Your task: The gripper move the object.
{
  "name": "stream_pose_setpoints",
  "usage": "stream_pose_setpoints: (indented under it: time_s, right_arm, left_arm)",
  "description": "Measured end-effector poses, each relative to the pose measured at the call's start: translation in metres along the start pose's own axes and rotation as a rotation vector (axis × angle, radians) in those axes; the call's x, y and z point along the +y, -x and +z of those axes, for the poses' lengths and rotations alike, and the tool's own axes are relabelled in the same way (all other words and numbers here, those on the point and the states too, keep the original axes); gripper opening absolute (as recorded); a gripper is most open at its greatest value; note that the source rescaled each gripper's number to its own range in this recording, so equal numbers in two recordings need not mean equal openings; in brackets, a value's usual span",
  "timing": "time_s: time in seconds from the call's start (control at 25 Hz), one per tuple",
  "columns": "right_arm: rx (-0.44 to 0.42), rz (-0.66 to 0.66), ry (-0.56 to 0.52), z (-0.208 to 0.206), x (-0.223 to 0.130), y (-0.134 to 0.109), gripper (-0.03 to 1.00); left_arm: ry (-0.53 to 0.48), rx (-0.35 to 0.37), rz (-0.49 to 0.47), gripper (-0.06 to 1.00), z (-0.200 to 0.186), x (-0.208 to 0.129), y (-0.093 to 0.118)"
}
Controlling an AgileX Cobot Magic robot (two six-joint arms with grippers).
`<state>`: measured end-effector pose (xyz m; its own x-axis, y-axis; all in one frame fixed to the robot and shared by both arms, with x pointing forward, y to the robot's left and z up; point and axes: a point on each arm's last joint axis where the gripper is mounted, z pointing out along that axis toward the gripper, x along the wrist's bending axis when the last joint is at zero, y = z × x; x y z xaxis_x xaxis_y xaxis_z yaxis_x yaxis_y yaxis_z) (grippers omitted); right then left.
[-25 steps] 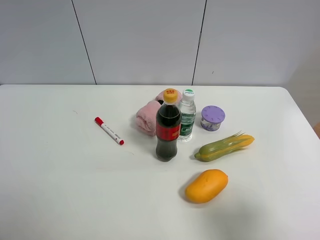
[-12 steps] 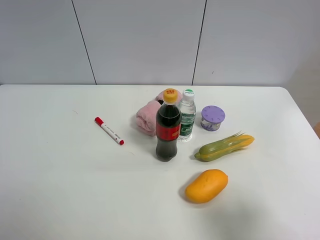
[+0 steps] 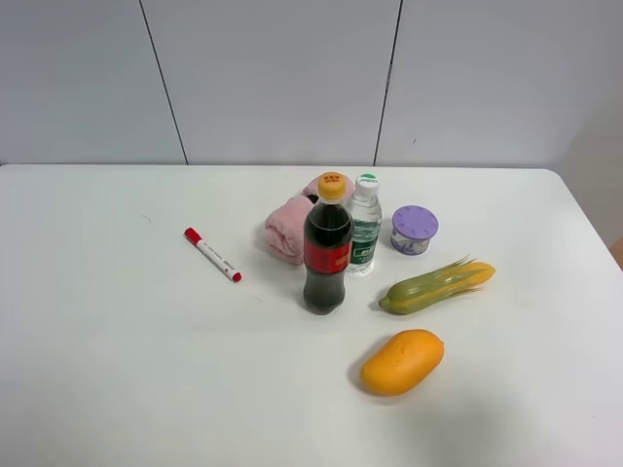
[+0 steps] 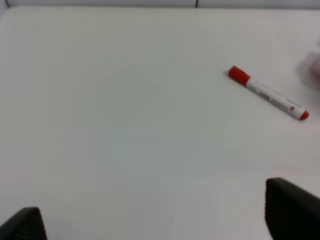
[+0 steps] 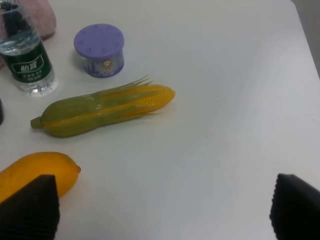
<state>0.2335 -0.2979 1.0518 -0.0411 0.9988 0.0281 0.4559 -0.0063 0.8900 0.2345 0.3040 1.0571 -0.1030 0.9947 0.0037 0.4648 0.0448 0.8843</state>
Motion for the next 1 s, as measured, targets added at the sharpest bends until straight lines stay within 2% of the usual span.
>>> stream_pose_setpoints:
  time_s: [1.0]
  right_arm:
    - [0.0,0.0,0.0,0.0,0.0,0.0,1.0]
  left_arm:
    - [0.031,-0.035,0.012,0.82,-0.0016,-0.0031,-0.0002]
